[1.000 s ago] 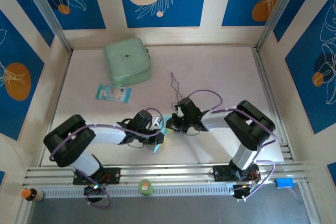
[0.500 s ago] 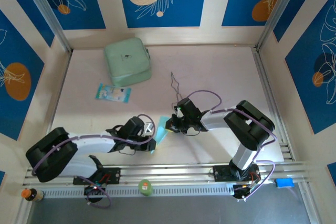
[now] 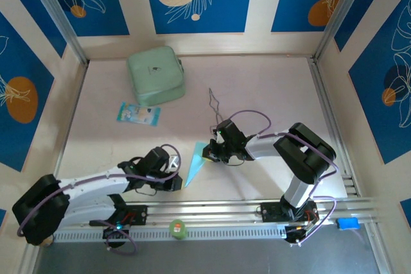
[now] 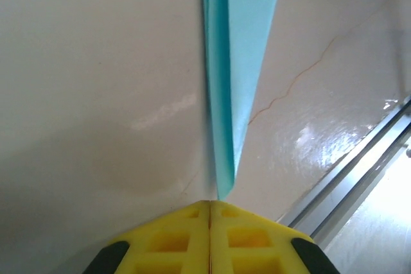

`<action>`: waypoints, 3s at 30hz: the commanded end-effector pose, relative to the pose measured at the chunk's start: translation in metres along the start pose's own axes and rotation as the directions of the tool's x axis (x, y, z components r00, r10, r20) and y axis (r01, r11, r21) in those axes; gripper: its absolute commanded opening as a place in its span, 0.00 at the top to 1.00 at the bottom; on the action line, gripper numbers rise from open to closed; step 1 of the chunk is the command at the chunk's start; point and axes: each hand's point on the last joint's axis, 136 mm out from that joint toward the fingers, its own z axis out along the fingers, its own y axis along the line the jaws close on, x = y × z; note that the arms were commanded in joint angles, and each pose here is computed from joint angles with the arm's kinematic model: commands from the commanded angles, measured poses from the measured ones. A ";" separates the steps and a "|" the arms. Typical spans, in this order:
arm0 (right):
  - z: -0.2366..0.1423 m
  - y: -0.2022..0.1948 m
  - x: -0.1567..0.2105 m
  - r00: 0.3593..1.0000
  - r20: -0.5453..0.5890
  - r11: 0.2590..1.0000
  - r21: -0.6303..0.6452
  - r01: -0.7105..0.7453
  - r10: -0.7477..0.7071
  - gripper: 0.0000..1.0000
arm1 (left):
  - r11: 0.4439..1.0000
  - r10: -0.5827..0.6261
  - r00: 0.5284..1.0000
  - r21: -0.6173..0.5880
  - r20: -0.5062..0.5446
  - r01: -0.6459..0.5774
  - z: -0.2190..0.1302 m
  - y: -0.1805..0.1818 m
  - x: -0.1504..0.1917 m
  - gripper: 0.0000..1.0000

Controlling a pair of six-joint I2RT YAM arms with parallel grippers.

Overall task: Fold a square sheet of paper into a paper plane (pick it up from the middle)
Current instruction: Perform the fifth fold on the wing at the bottom-center of the table.

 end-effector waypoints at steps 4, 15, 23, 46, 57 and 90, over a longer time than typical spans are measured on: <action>0.002 -0.049 0.008 0.997 0.005 0.982 0.170 -0.081 0.081 0.98 | 0.995 0.041 0.992 0.080 0.123 -0.051 -0.011 -0.040 -0.040 0.91; 0.003 -0.049 0.008 0.997 0.001 0.982 0.173 -0.081 0.082 0.98 | 0.993 0.054 0.998 0.109 -0.016 -0.052 0.035 -0.052 -0.051 0.89; 0.001 -0.048 0.007 0.997 0.006 0.982 0.172 -0.079 0.079 0.98 | 0.999 -0.039 0.991 -0.001 -0.128 0.039 0.039 0.000 0.001 0.91; 0.000 -0.046 0.007 0.997 0.002 0.984 0.159 -0.077 0.078 0.98 | 0.991 0.057 0.996 0.117 0.062 -0.064 0.004 -0.063 -0.068 0.89; -0.004 -0.043 0.005 0.997 0.002 0.987 0.146 -0.073 0.073 0.98 | 0.994 0.070 0.992 0.078 0.104 -0.078 0.043 -0.060 -0.113 0.89; -0.006 -0.036 0.003 0.999 -0.001 0.992 0.119 -0.049 0.049 0.97 | 0.999 0.015 1.000 -0.044 0.019 -0.014 0.013 0.003 -0.031 0.90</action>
